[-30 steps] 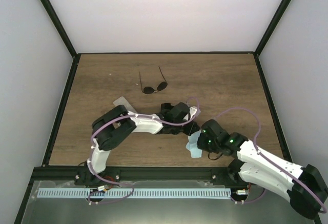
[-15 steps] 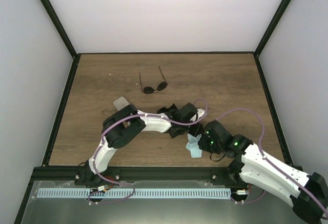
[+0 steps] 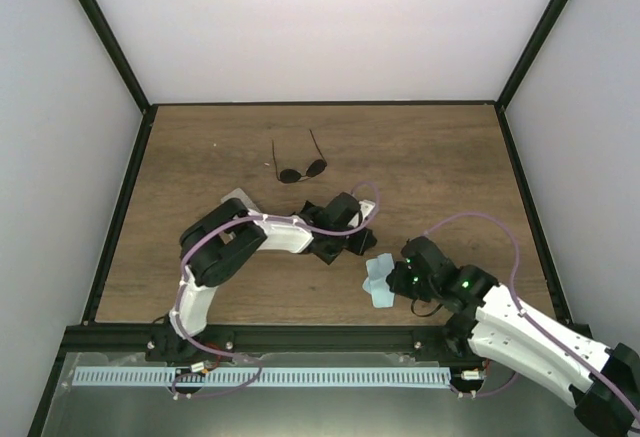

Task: Organize the sunglasses
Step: Fold the glasses cleaning cloth at the center of the board, then adjust the glasses cleaning cloth at the center of the board.

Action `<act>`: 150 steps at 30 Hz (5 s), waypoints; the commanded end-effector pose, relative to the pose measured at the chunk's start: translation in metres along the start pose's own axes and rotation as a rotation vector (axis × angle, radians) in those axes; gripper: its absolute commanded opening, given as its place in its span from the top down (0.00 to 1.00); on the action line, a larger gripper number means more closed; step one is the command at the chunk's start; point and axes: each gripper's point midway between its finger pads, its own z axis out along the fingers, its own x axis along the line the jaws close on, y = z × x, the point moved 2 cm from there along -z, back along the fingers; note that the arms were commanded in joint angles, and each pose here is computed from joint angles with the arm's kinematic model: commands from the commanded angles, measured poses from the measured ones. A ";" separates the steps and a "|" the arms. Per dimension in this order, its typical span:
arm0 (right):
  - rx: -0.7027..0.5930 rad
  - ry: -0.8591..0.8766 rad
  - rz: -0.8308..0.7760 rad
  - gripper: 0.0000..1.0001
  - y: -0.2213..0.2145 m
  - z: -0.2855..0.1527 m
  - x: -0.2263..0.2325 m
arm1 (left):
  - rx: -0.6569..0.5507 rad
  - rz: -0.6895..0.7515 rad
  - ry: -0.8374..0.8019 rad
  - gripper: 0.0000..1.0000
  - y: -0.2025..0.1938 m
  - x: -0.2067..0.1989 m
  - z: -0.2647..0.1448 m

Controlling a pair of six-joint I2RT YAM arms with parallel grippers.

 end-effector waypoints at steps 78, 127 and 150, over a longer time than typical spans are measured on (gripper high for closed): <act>-0.052 0.127 -0.179 0.94 0.068 0.086 0.095 | -0.150 -0.414 0.329 0.87 -0.045 0.086 -0.087; -0.077 -0.142 -0.262 0.64 0.070 0.100 0.095 | -0.338 -0.344 0.459 0.80 -0.039 0.089 -0.163; -0.130 -0.201 -0.298 0.99 0.091 0.092 0.123 | -0.332 -0.320 0.443 0.81 -0.043 0.088 -0.163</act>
